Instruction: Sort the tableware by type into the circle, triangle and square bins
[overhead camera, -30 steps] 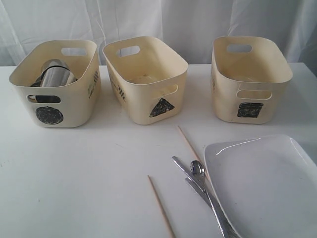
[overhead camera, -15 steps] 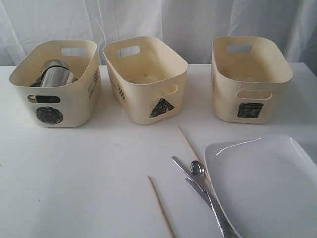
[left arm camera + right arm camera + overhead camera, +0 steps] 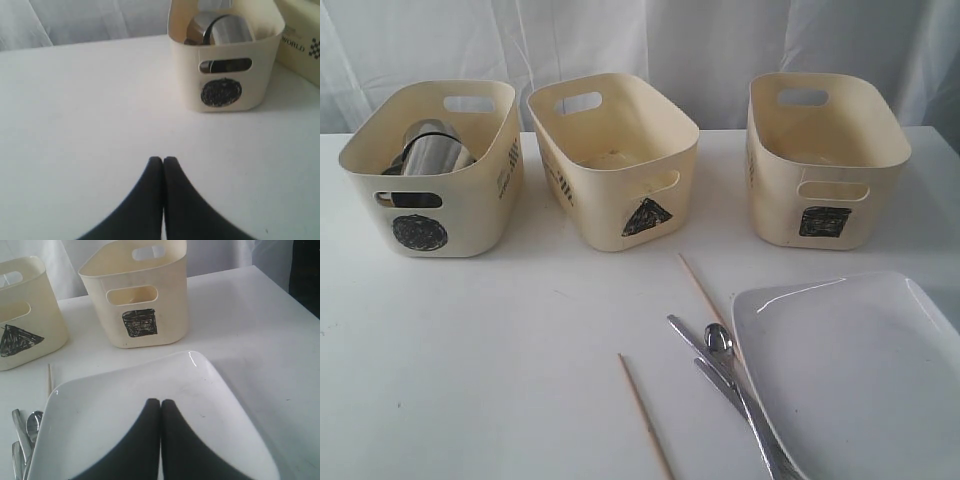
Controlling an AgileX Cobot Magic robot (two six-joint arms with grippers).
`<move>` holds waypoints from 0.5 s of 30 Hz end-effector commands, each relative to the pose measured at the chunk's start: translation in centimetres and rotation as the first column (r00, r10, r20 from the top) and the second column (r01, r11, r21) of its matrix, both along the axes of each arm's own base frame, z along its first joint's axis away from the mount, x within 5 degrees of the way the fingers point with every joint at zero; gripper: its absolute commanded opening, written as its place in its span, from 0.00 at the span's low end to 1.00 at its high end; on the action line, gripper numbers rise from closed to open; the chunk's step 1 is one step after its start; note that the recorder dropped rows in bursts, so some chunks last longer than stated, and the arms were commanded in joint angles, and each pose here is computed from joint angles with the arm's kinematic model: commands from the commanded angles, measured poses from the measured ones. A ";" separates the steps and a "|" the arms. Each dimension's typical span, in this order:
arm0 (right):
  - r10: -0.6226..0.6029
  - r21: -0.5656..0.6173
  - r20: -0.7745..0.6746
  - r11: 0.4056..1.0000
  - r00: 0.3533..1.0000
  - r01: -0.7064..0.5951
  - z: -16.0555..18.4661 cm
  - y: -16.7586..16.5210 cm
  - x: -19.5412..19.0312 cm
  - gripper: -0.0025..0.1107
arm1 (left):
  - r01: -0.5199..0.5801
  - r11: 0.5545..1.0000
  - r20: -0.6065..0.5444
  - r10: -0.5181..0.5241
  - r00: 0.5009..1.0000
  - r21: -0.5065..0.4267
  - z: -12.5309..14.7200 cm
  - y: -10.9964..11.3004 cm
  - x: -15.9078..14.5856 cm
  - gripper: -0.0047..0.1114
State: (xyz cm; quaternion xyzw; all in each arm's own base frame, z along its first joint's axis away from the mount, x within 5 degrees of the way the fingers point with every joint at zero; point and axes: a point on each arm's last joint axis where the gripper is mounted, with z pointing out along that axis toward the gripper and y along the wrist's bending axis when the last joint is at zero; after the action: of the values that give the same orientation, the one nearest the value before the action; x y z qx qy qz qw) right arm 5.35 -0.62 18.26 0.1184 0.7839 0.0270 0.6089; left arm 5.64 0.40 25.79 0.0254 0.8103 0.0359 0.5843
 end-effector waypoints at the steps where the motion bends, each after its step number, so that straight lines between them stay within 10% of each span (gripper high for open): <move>1: -0.002 -0.003 0.011 1.000 1.000 0.002 0.0 0.0 0.0 0.02 | -0.007 1.000 0.116 0.010 0.993 -0.023 0.3 0.1 -1.8 0.04; 15: -0.002 -0.003 0.011 1.000 1.000 0.002 0.0 0.0 0.0 0.02 | -0.011 0.988 0.039 0.017 0.999 -0.152 -8.1 -0.3 -0.3 0.04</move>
State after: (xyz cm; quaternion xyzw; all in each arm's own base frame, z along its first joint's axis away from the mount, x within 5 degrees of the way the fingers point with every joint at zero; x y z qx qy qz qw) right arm 5.35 -0.62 18.26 0.1184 0.7839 0.0270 0.6089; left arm 4.98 0.21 19.80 -0.0168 0.7974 -0.0099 0.6031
